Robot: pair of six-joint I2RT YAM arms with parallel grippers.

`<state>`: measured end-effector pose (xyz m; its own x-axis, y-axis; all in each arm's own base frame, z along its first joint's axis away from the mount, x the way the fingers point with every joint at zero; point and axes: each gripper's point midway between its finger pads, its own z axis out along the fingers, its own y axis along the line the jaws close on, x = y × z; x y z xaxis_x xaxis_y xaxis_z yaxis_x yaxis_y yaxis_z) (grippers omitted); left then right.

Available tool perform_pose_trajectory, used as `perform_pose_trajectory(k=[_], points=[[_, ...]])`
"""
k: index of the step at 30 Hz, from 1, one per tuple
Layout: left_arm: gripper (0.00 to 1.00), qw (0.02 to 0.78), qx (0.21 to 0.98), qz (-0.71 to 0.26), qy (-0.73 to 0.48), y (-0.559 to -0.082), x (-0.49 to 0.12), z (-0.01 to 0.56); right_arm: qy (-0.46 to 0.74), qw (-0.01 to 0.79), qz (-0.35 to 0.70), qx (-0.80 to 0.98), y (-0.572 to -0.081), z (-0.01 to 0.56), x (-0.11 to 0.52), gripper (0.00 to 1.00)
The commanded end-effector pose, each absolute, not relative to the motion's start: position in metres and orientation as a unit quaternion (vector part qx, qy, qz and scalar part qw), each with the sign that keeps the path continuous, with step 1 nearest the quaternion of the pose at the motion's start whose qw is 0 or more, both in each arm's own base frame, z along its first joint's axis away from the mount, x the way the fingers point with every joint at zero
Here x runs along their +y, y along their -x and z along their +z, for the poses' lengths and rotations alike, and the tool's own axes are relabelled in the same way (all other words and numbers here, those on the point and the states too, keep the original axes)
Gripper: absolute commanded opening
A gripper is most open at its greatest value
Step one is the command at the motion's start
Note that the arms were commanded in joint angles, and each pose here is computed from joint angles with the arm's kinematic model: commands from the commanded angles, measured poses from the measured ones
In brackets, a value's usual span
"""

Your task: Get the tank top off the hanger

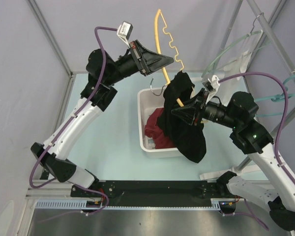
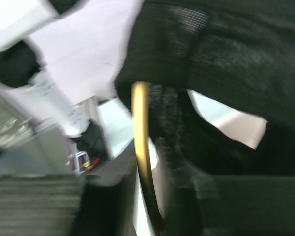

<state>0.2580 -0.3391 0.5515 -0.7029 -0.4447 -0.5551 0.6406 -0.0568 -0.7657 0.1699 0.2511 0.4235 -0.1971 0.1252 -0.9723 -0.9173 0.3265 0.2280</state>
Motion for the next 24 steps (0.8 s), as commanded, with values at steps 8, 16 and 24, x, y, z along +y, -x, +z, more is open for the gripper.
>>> perform_pose_trajectory(k=[8, 16, 24], points=[[0.0, 0.659, 0.523, -0.444, -0.308, -0.313, -0.321, 0.553, 0.251, 0.544, 0.391, 0.698, -0.185, 0.422, 0.221, 0.71], [0.0, 0.661, 0.501, -0.463, -0.312, -0.308, -0.318, 0.564, 0.265, 0.558, 0.383, 0.687, -0.193, 0.436, 0.227, 0.83], [0.0, 0.466, 0.524, -0.672, -0.238, -0.271, -0.326, 0.568, 0.318, 0.547, 0.385, 0.672, -0.194, 0.431, 0.247, 0.8]])
